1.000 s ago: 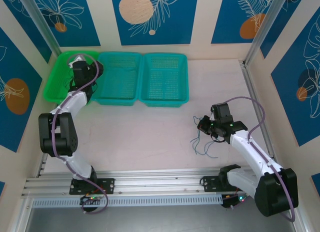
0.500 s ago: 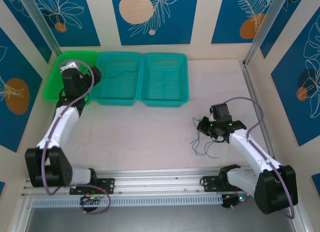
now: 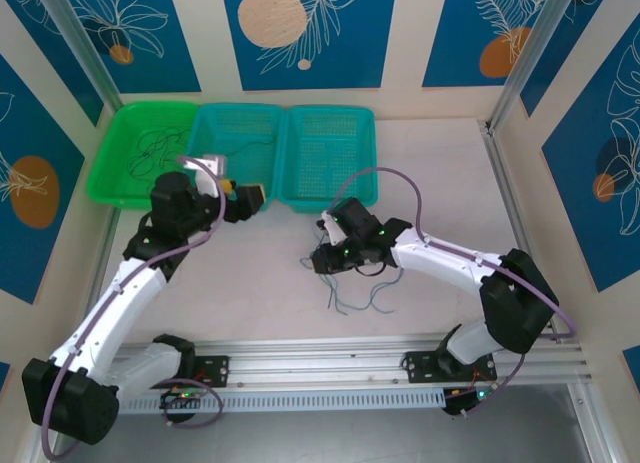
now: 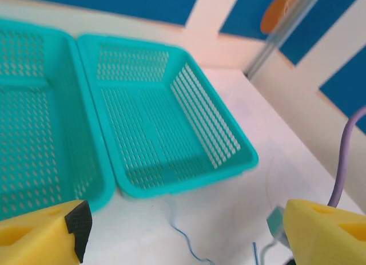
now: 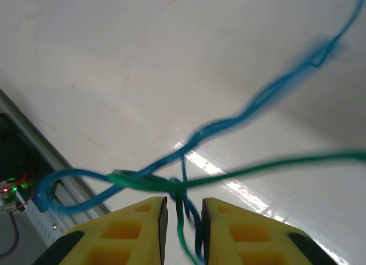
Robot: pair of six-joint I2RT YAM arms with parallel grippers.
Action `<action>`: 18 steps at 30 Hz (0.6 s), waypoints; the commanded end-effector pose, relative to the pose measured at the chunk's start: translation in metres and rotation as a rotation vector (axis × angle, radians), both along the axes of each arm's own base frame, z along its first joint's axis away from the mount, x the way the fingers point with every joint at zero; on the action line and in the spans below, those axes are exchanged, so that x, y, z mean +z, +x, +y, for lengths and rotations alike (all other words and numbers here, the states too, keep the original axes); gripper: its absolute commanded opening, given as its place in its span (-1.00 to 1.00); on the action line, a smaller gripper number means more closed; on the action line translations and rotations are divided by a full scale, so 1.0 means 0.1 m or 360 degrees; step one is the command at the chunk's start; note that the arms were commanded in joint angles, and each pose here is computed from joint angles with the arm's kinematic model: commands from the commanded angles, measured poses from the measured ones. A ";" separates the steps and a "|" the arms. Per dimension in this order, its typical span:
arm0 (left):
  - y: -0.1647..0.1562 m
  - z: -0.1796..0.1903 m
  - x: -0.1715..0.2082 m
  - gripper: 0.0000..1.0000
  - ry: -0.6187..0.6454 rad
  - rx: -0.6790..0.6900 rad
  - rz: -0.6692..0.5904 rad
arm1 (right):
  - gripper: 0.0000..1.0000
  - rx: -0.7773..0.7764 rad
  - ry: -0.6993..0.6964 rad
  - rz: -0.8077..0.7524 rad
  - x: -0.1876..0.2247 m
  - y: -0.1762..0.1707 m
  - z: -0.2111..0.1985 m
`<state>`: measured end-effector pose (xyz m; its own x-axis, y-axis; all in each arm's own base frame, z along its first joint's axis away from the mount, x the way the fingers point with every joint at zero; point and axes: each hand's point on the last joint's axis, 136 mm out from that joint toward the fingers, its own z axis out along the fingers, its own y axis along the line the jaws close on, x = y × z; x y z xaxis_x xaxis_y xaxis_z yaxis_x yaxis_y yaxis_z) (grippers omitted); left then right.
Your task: Untangle the cables
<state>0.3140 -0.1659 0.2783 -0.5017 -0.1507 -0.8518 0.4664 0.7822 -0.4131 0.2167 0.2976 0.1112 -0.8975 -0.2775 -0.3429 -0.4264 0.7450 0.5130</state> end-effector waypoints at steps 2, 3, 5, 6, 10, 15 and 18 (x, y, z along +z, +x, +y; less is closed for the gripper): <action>-0.27 -0.17 -0.41 0.74 0.0101 -0.0157 0.0146 | -0.33 0.0017 0.0130 -0.0094 0.38 0.00 -0.04; -0.32 -0.22 -0.49 0.74 0.0121 -0.0184 0.0179 | -0.26 0.0028 0.0158 -0.0117 0.46 -0.03 -0.06; -0.38 -0.31 -0.64 0.74 0.0135 -0.0225 0.0239 | -0.23 0.0035 0.0194 -0.0161 0.58 -0.06 -0.10; -0.41 -0.36 -0.71 0.74 0.0132 -0.0245 0.0268 | -0.23 0.0011 0.0192 -0.0186 0.63 -0.06 -0.14; -0.46 -0.56 -1.08 0.73 0.0213 -0.0274 0.0415 | -0.25 -0.0461 -0.0092 -0.0324 0.53 0.25 -0.66; -0.46 -0.66 -1.50 0.73 0.0322 -0.0217 0.0606 | -0.25 -0.0898 -0.0400 -0.0154 0.15 0.35 -1.30; -0.44 -0.71 -1.66 0.73 0.0354 -0.0217 0.0649 | -0.11 -0.0879 -0.0461 -0.0025 -0.11 0.29 -1.29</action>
<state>0.2664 -0.2357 0.1205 -0.7987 0.1230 -0.5890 0.4341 0.7957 -0.4224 0.2585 0.1870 0.1308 -0.8998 0.1044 -0.4237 -0.0505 0.9396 0.3386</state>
